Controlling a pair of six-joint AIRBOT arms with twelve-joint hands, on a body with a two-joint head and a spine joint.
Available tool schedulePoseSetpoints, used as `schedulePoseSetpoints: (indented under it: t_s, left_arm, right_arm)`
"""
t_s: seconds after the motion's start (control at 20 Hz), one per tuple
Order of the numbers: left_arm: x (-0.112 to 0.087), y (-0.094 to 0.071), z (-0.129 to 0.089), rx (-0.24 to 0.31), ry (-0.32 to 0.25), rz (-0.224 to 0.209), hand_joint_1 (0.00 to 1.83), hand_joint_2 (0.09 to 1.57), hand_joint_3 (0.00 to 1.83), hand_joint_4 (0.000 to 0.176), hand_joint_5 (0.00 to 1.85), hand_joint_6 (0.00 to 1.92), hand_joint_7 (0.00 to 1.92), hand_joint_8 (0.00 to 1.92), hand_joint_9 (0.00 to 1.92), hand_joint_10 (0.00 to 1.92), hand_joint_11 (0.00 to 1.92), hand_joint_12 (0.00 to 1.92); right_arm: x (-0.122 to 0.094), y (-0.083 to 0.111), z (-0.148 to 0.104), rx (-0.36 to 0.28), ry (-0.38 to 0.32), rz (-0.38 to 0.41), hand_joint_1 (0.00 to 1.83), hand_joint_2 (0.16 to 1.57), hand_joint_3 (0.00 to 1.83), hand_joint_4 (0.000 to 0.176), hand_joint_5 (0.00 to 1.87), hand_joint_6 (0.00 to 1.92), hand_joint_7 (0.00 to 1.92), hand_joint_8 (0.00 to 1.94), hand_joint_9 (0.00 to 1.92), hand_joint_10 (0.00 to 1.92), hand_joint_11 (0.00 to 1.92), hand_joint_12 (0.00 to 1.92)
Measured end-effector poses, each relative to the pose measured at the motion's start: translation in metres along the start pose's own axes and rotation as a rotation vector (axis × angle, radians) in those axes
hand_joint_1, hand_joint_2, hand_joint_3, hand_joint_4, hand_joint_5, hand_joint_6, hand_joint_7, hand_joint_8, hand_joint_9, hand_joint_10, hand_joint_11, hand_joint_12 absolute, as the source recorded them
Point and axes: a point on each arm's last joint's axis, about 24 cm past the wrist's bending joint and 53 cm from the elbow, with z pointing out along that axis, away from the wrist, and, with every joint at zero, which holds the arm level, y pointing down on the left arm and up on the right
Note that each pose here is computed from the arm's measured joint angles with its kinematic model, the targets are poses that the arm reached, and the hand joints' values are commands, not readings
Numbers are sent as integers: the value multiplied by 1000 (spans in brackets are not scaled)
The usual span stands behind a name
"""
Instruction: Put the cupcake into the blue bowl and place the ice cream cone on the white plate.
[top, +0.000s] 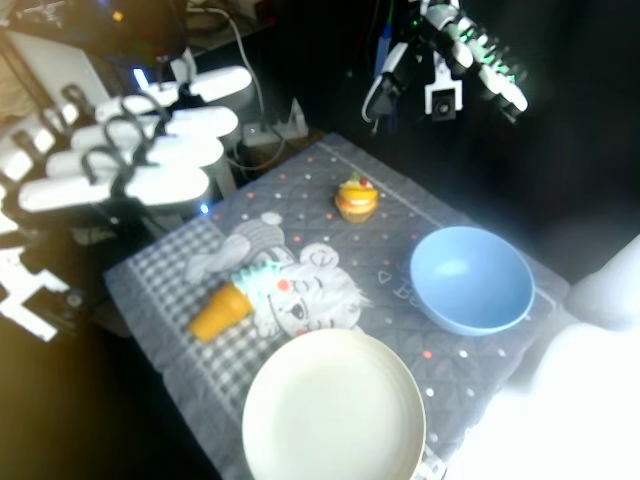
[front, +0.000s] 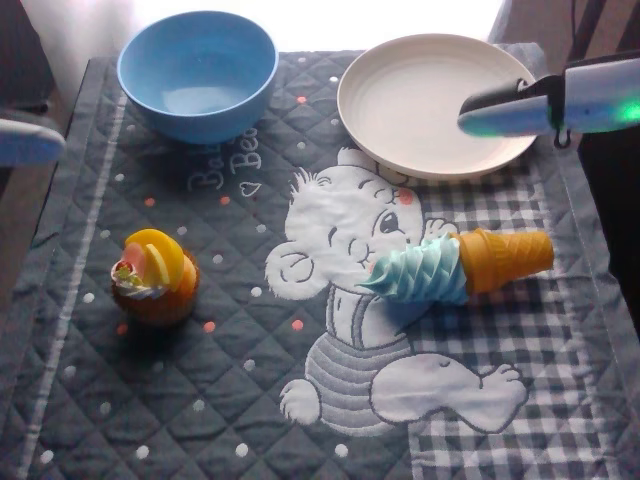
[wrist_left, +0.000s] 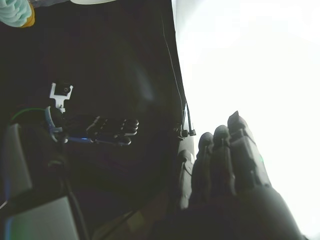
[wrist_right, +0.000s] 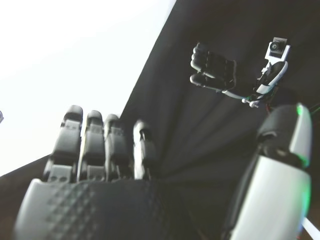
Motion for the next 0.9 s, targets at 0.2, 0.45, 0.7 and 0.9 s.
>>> schedulePoseSetpoints:
  t_s: [0.2, 0.45, 0.7, 0.9]
  left_arm:
    - [0, 0, 0, 0, 0, 0, 778, 865, 0, 0, 362, 2, 363, 2, 340, 1, 0, 850]
    - [12, -3, -3, 1, 63, 7, 799, 856, 0, 0, 325, 0, 332, 1, 297, 5, 0, 695]
    - [36, 8, -8, -52, 211, 14, 676, 836, 6, 0, 358, 0, 433, 0, 424, 0, 172, 552]
    - [58, 18, -13, -99, 313, -2, 773, 772, 2, 0, 398, 0, 492, 1, 482, 0, 196, 634]
  right_arm:
    - [0, 0, 0, 0, 1, -2, 772, 738, 0, 53, 110, 0, 376, 0, 415, 0, 6, 910]
    - [3, -4, -6, 22, 43, -32, 703, 728, 1, 48, 92, 0, 332, 1, 408, 2, 5, 943]
    - [32, -17, -15, 73, 202, -87, 737, 660, 0, 53, 138, 0, 311, 0, 368, 0, 80, 751]
    - [61, -29, -18, 109, 312, -24, 784, 652, 1, 0, 133, 4, 296, 1, 292, 0, 0, 700]
